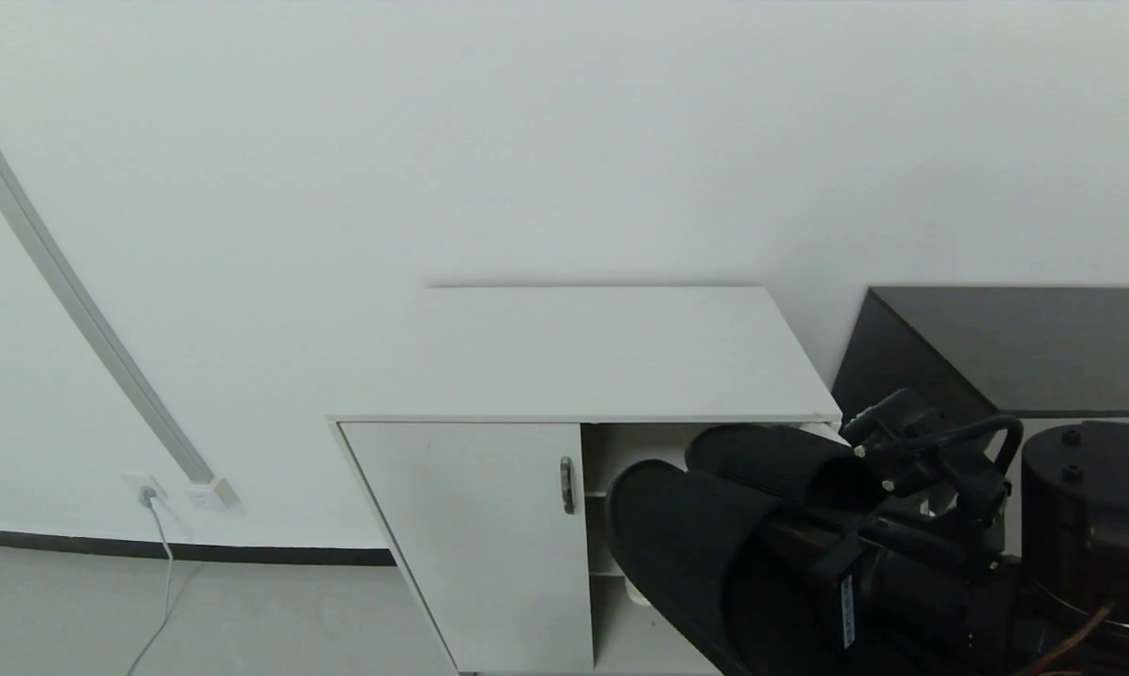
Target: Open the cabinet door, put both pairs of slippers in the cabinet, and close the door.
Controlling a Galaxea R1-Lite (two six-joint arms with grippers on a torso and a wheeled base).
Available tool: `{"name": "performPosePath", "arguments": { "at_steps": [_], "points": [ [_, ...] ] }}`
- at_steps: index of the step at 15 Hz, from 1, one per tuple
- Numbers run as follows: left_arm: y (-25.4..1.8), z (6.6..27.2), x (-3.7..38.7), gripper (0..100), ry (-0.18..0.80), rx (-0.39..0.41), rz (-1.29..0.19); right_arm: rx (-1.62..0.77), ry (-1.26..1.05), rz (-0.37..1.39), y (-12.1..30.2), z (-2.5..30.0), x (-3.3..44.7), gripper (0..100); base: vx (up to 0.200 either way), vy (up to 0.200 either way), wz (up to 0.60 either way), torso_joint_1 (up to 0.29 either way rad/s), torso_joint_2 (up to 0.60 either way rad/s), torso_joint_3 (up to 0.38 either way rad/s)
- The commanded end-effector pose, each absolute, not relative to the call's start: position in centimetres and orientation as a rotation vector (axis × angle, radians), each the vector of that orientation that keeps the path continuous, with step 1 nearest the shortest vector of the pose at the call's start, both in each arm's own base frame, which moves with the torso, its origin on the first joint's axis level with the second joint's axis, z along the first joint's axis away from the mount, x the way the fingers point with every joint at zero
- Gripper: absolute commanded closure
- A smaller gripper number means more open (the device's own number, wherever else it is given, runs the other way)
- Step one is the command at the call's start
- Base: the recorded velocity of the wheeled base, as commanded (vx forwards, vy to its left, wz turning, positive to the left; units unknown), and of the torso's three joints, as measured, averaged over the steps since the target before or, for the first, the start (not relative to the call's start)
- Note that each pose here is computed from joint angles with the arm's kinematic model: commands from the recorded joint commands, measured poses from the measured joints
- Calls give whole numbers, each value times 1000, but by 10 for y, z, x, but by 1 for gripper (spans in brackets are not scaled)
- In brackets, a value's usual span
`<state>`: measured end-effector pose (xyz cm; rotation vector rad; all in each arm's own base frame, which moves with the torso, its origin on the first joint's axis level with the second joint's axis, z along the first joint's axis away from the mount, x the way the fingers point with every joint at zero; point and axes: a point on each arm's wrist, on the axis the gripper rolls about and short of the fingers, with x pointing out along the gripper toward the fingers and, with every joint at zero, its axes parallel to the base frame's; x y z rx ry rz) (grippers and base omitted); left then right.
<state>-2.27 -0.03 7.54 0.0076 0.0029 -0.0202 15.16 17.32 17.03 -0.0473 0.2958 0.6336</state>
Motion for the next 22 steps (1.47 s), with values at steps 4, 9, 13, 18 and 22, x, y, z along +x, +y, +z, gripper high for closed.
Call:
{"name": "performPosePath", "arguments": {
  "at_steps": [4, 9, 13, 18, 22],
  "points": [
    [0, 75, -23, 100, 3, 8, -20, -49, 294, 649, 175, 168, 149, 100, 0, 0, 0, -218, 516, 292],
    [0, 75, -23, 100, 3, 8, -20, -47, 290, 649, 176, 167, 150, 100, 0, 0, 0, -220, 545, 324],
    [0, 75, -23, 100, 3, 8, -20, -53, 302, 651, 179, 163, 151, 100, 0, 0, 0, -201, 515, 320],
    [0, 75, -23, 100, 3, 8, -20, -56, 302, 647, 179, 159, 152, 100, 0, 0, 0, -168, 489, 316],
    [0, 75, -23, 100, 3, 8, -20, -54, 292, 636, 179, 160, 152, 100, 0, 0, 0, -139, 469, 337]
  ]
}}
